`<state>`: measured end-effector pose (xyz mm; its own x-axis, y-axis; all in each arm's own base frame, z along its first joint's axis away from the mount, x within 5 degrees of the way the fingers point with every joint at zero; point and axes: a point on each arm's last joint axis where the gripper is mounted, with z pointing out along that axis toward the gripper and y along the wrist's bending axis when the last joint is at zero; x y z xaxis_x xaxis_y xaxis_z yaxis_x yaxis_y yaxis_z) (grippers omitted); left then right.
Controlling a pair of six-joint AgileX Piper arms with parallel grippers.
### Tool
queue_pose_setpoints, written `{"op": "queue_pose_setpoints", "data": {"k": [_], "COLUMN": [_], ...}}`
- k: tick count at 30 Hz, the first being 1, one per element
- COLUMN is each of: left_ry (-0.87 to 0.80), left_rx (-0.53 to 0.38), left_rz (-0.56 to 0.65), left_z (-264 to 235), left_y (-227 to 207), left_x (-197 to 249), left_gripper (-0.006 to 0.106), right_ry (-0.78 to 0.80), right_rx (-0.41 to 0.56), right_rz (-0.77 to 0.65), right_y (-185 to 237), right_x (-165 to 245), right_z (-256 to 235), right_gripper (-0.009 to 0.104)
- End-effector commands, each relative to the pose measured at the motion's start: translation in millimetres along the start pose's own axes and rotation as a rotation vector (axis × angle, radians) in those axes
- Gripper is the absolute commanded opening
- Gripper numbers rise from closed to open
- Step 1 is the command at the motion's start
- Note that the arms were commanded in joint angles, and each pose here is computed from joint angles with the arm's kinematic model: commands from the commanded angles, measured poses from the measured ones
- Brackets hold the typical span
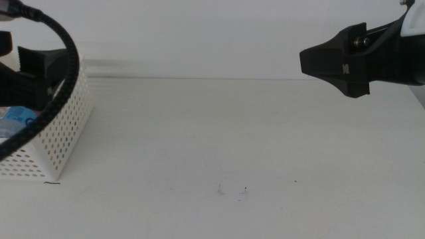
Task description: Use arms to grab the bottles and put them into the dustbin to the left of the table.
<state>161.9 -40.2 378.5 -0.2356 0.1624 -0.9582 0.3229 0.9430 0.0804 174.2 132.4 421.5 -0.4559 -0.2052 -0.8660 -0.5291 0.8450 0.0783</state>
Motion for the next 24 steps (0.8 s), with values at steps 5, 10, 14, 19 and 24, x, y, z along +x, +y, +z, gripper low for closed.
{"op": "queue_pose_setpoints", "data": {"k": [5, 10, 14, 19, 24], "left_ry": [-0.015, -0.013, -0.016, 0.021, 0.045], "left_rx": [0.013, 0.016, 0.022, -0.04, -0.087], "left_rz": [-0.028, -0.032, -0.047, -0.09, -0.075], "left_z": [-2, -2, -2, 1, 1], "left_y": [-2, -2, -3, 2, 6], "left_x": [0, 0, -1, 8, 11], "left_gripper": [0.094, 0.094, 0.094, 0.094, 0.094], "right_ry": [-0.019, -0.019, -0.019, -0.019, -0.019], "right_rx": [0.001, 0.001, 0.001, 0.001, 0.001], "right_rz": [-0.011, -0.011, -0.011, -0.011, -0.011], "right_y": [0, 0, 0, 0, 0], "right_x": [-3, -3, -3, -3, -3], "right_z": [-3, -3, -3, -3, -3], "right_gripper": [0.093, 0.093, 0.093, 0.093, 0.093]}}
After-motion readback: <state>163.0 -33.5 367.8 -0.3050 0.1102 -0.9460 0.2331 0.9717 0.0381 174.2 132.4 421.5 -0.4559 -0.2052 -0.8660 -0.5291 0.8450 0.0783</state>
